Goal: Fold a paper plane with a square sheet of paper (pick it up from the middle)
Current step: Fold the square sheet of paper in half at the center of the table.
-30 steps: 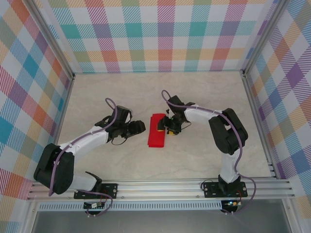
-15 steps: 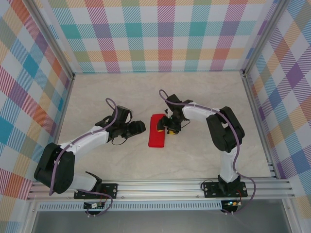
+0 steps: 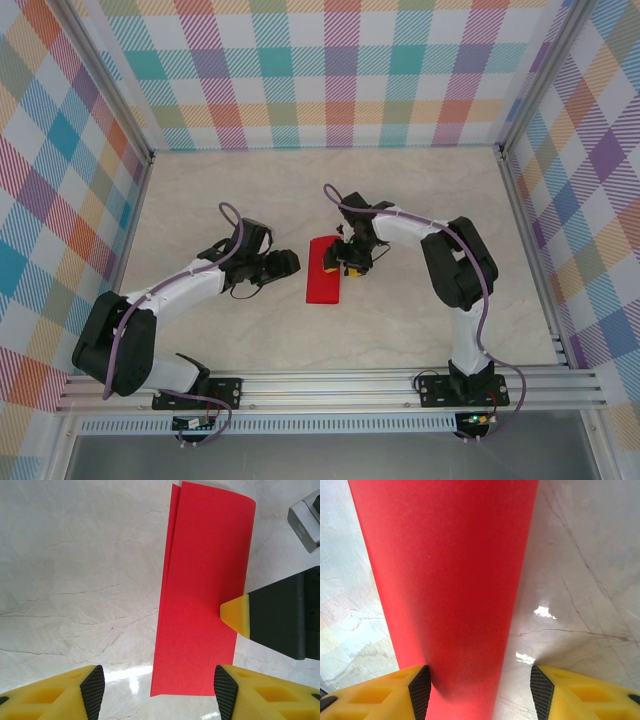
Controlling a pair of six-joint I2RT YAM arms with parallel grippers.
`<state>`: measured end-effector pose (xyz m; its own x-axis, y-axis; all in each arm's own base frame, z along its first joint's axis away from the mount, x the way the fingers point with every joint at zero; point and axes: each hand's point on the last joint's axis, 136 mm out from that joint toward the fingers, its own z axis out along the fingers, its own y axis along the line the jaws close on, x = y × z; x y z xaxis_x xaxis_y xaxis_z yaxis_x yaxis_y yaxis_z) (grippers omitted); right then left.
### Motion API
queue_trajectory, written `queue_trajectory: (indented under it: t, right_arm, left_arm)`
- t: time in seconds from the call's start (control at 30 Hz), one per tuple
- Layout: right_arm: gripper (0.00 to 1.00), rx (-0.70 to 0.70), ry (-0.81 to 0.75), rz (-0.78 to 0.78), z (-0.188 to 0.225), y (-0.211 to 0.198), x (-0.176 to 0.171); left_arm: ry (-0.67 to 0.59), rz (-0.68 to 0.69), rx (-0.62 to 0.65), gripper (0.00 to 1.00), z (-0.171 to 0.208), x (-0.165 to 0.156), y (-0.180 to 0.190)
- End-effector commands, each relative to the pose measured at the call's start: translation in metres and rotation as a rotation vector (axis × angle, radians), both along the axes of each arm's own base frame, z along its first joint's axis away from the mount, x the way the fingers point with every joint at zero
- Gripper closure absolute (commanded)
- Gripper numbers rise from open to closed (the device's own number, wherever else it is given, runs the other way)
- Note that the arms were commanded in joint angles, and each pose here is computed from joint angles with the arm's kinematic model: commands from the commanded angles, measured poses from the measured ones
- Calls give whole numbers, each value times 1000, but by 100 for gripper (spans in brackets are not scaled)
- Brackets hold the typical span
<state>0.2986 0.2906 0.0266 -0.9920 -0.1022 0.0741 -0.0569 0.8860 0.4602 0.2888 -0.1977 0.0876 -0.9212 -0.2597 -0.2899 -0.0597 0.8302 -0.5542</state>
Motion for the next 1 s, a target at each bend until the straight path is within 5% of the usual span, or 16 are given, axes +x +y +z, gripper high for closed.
queue_trajectory:
  t: [0.0,0.97]
  right_arm:
    - [41,-33,35,32,-14,-2,-5]
    - [39,-137,97,78,-39,-11,-4]
  left_arm:
    - [-12,-9,-11,38,3,5,-2]
    - [4,-17,-11,39,-3,7,-5]
